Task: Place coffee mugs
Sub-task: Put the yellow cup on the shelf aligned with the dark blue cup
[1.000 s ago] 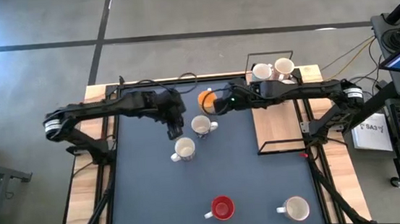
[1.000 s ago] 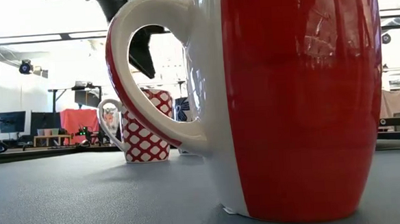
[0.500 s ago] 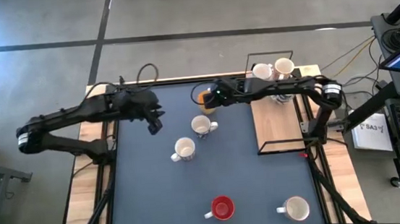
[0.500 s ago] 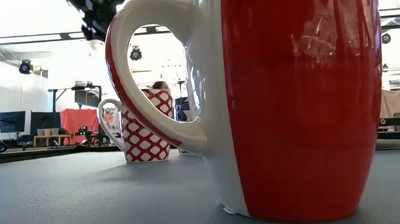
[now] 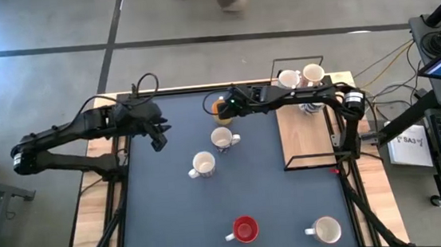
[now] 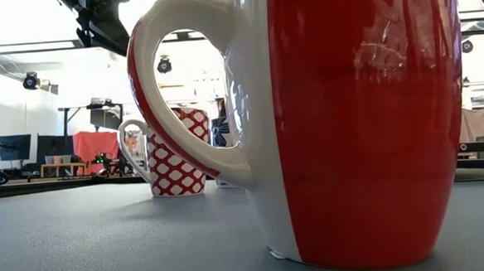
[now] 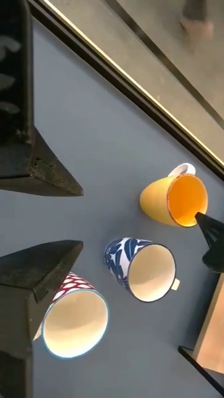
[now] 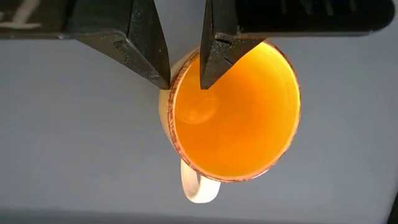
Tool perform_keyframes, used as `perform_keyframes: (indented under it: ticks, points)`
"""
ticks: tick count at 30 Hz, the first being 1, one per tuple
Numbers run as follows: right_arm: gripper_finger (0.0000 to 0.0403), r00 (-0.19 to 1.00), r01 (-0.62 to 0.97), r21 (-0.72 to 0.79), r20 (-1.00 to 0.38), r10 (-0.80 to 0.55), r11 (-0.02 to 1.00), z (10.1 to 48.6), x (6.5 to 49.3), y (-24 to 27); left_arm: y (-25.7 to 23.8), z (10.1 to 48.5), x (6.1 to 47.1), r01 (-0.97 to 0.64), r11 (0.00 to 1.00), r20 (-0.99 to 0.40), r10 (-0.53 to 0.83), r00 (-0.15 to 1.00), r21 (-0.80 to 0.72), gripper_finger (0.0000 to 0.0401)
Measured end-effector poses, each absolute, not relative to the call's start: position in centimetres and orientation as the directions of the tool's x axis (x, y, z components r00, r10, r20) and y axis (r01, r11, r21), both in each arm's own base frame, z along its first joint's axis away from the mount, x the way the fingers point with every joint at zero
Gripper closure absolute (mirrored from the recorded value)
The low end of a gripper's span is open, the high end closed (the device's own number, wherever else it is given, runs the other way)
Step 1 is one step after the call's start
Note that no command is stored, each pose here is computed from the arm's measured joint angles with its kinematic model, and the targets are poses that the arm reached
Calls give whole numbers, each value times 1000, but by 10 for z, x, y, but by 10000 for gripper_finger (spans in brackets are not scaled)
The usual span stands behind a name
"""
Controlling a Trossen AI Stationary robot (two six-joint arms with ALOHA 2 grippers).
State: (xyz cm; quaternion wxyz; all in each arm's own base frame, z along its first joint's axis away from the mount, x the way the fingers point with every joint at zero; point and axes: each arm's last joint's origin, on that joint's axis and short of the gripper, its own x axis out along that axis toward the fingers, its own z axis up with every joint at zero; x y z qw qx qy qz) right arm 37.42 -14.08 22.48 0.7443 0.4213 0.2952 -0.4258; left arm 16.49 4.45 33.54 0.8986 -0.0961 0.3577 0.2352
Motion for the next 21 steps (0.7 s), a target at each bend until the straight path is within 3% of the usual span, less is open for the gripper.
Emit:
perform_keyframes:
  ticks: [21]
  points:
    - [326, 413, 905, 318, -815, -406, 282, 211, 376, -150, 45, 335, 166, -491, 871, -690, 354, 631, -2, 294]
